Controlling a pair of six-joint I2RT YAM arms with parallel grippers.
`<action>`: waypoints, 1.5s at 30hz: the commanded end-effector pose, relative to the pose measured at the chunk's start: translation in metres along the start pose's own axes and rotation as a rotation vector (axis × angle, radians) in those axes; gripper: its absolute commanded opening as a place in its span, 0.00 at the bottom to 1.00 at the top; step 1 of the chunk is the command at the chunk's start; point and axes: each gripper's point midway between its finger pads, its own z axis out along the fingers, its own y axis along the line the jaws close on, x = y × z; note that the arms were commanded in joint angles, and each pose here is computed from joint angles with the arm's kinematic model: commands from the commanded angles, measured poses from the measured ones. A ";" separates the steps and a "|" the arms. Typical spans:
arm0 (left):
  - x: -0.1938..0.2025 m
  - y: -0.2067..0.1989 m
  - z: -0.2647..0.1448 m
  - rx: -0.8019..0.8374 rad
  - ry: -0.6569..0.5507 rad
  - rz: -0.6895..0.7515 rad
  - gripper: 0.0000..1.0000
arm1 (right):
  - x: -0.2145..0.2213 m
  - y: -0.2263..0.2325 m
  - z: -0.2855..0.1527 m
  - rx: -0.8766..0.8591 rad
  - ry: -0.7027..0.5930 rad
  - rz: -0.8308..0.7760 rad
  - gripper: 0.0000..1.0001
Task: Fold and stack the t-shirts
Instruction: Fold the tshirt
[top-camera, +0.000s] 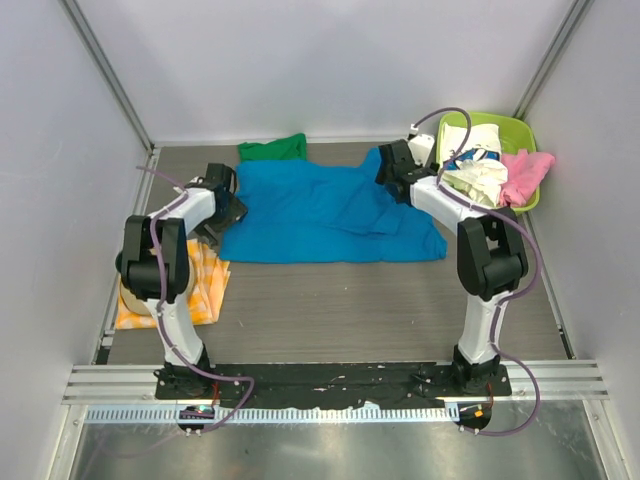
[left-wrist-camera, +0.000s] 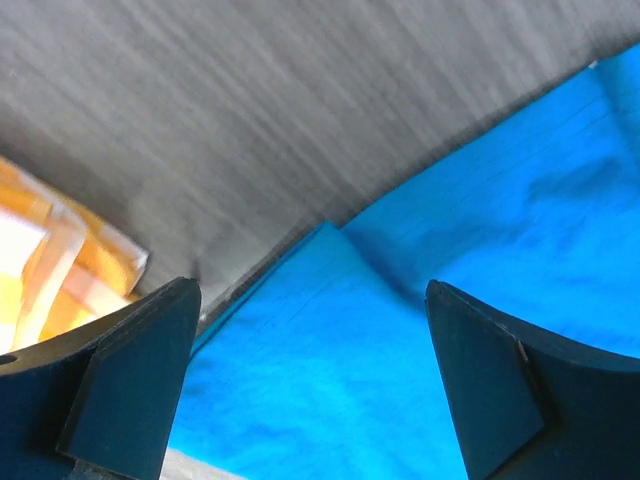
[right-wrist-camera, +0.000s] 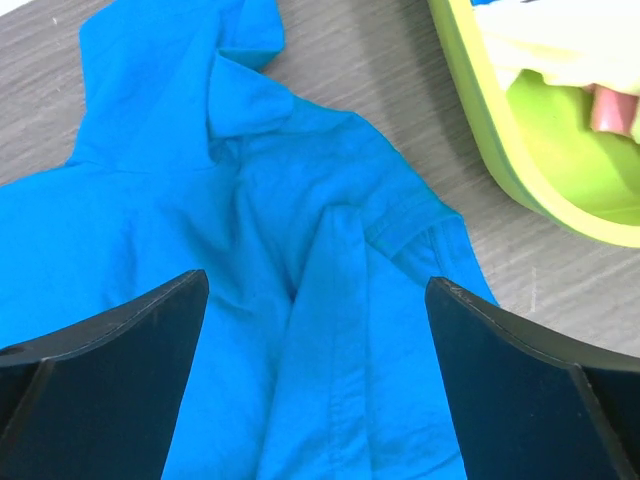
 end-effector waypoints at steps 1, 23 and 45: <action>-0.006 -0.007 -0.047 0.127 -0.086 -0.059 1.00 | -0.050 -0.013 -0.046 -0.041 -0.125 0.100 0.97; 0.091 -0.062 -0.088 0.367 -0.070 0.250 1.00 | 0.082 -0.056 -0.103 -0.151 0.191 -0.071 0.89; 0.130 -0.017 -0.032 0.160 -0.001 0.437 0.97 | 0.171 -0.085 -0.079 -0.058 0.351 -0.088 0.88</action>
